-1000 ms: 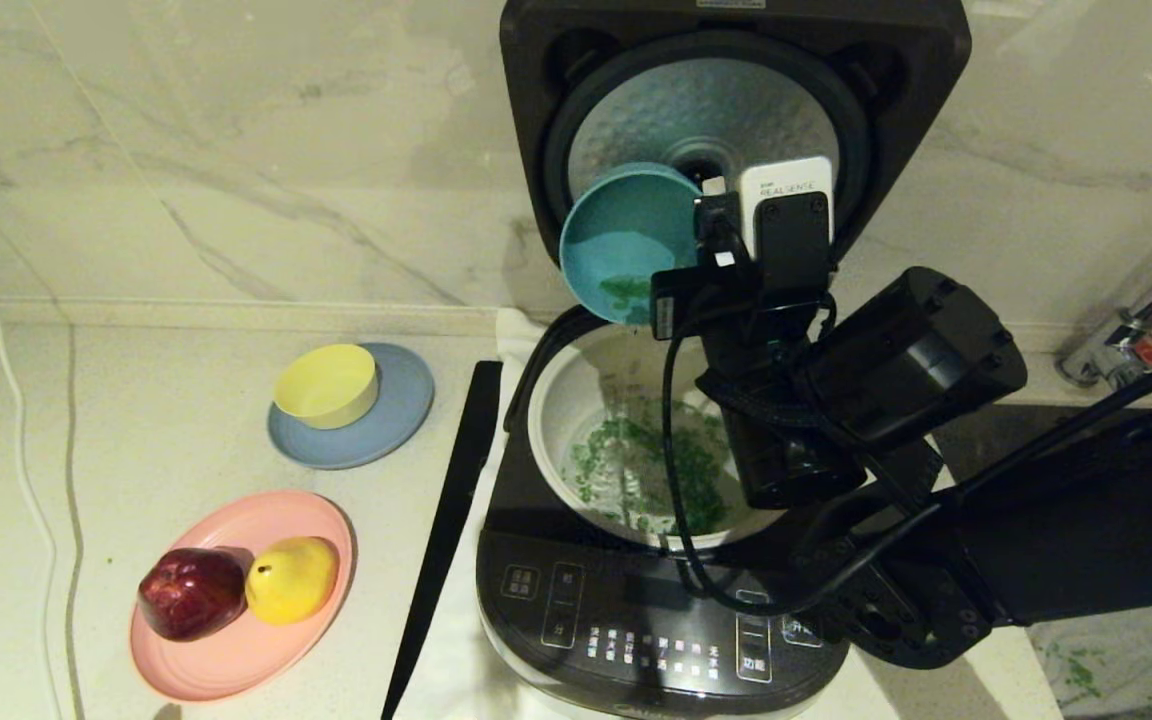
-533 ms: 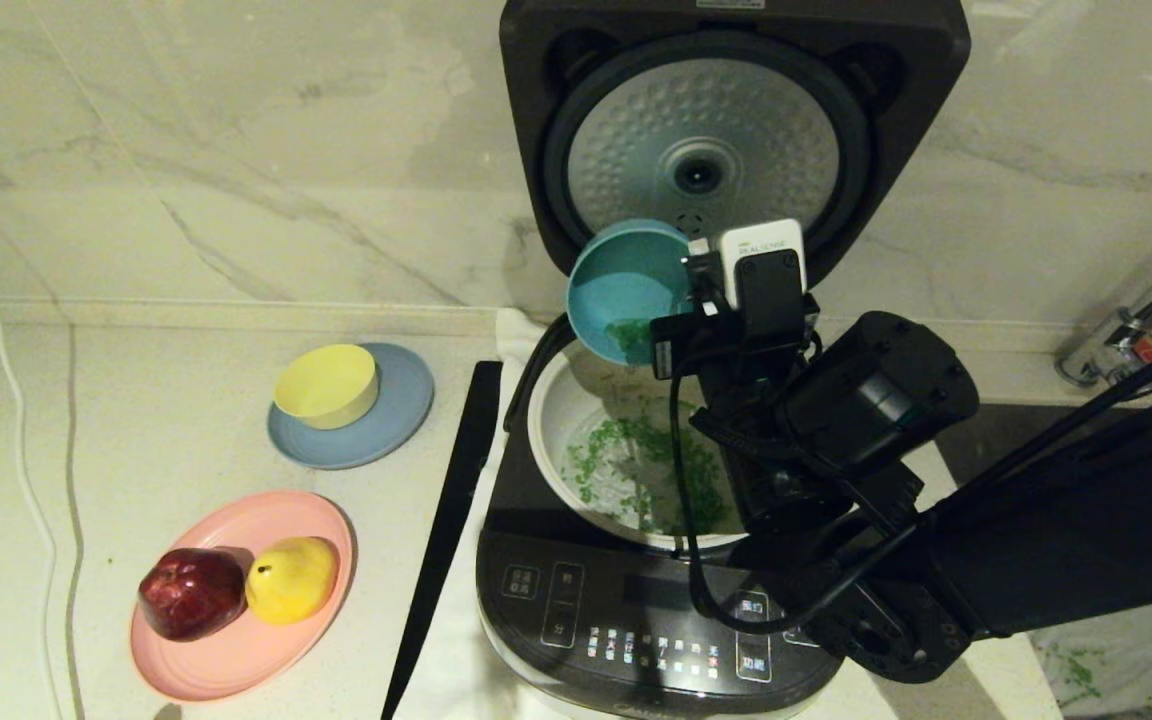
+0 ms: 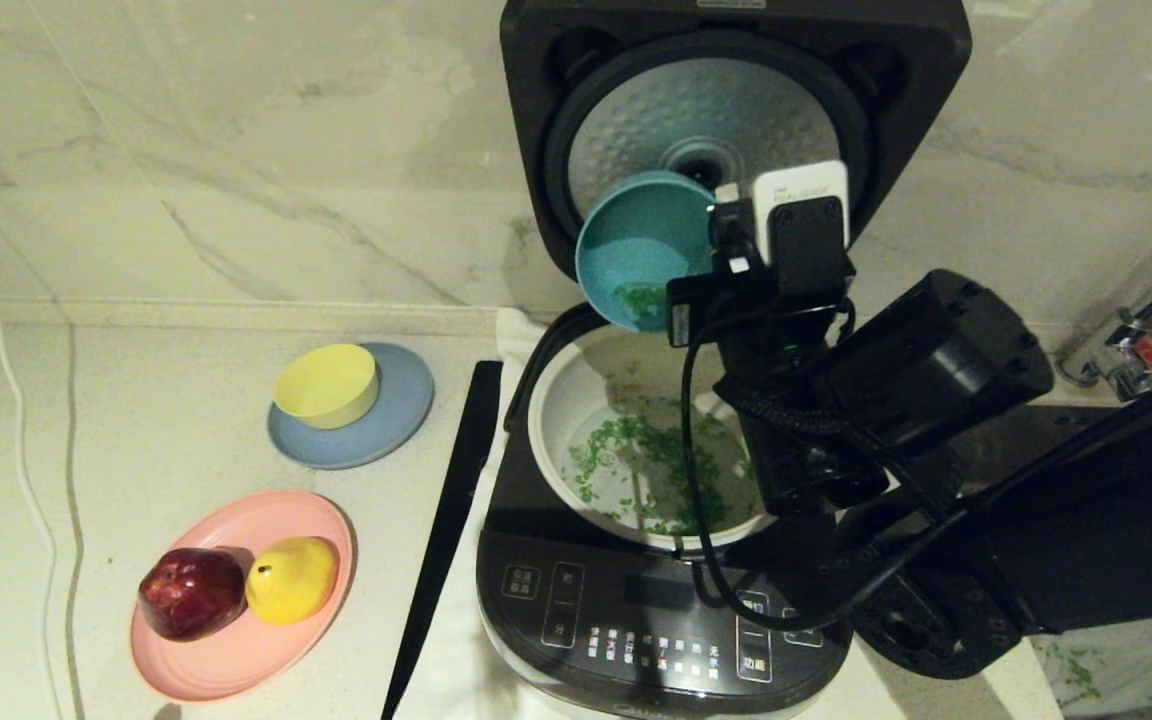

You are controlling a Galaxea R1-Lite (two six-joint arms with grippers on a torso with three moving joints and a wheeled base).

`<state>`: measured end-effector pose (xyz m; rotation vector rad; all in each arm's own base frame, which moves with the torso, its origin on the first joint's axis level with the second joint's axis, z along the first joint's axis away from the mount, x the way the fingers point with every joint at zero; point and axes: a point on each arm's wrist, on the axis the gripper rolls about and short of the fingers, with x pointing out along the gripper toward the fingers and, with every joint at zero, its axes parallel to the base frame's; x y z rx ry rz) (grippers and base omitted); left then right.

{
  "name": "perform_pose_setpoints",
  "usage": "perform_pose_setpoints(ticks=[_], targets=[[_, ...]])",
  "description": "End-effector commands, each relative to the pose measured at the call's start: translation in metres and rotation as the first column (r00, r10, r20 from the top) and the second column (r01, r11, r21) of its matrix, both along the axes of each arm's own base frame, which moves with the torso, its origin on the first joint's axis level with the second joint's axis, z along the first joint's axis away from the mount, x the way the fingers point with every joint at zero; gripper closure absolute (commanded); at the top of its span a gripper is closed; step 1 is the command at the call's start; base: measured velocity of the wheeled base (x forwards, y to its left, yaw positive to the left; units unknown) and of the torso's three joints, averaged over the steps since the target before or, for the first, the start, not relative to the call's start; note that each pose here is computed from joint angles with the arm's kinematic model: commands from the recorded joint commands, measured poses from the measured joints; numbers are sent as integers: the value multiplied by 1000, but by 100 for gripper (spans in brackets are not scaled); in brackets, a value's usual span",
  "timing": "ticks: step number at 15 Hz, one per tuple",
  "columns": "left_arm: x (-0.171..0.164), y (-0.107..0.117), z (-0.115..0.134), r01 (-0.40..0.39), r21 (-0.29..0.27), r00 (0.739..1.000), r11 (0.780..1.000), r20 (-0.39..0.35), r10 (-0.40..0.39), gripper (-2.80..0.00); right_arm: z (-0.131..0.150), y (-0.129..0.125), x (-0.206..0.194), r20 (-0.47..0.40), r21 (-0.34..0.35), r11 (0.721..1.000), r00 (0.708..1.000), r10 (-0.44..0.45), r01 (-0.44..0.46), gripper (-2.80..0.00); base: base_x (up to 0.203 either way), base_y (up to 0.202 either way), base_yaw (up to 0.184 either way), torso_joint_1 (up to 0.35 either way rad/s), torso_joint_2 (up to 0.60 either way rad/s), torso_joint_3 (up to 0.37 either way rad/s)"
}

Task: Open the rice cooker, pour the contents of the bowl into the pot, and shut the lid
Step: Pour the water from the bowl into the rice cooker, then fill a bowl with water from the tap

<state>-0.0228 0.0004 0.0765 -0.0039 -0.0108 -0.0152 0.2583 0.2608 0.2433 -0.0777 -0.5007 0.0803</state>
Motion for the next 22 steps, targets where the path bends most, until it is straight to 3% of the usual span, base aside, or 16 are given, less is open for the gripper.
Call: perform_pose_setpoints(ticks=[1, 8, 12, 16, 19, 22], targets=[[0, 0, -1, 0, -1, 1000, 1000, -3, 0, 0, 35, -13, -26, 34, 57, 998, 999, 1, -3, 0, 0, 0, 0, 0, 0, 0], [0, 0, -1, 0, -1, 1000, 1000, -3, 0, 0, 89, -49, -105, -104, 41, 999, 994, 14, -10, 0, 0, 0, 0, 0, 0, 0], [0, 0, -1, 0, 0, 1000, 1000, -2, 0, 0, 100, -87, -142, -209, 18, 998, 977, -50, 55, 0, 0, 0, 0, 0, 0, 0], [0, 0, -1, 0, -1, 1000, 1000, -3, 0, 0, 76, -122, -147, -265, -76, 987, 952, -156, 141, 0, 0, 0, 0, 0, 0, 0], [0, 0, -1, 0, -1, 1000, 1000, -2, 0, 0, 57, -127, -143, -324, -157, 975, 924, -201, 156, 0, 0, 0, 0, 0, 0, 0], [0, 0, -1, 0, 1, 1000, 1000, -2, 0, 0, 25, -128, -135, -426, -221, 966, 879, -217, 131, 0, 0, 0, 0, 0, 0, 0]])
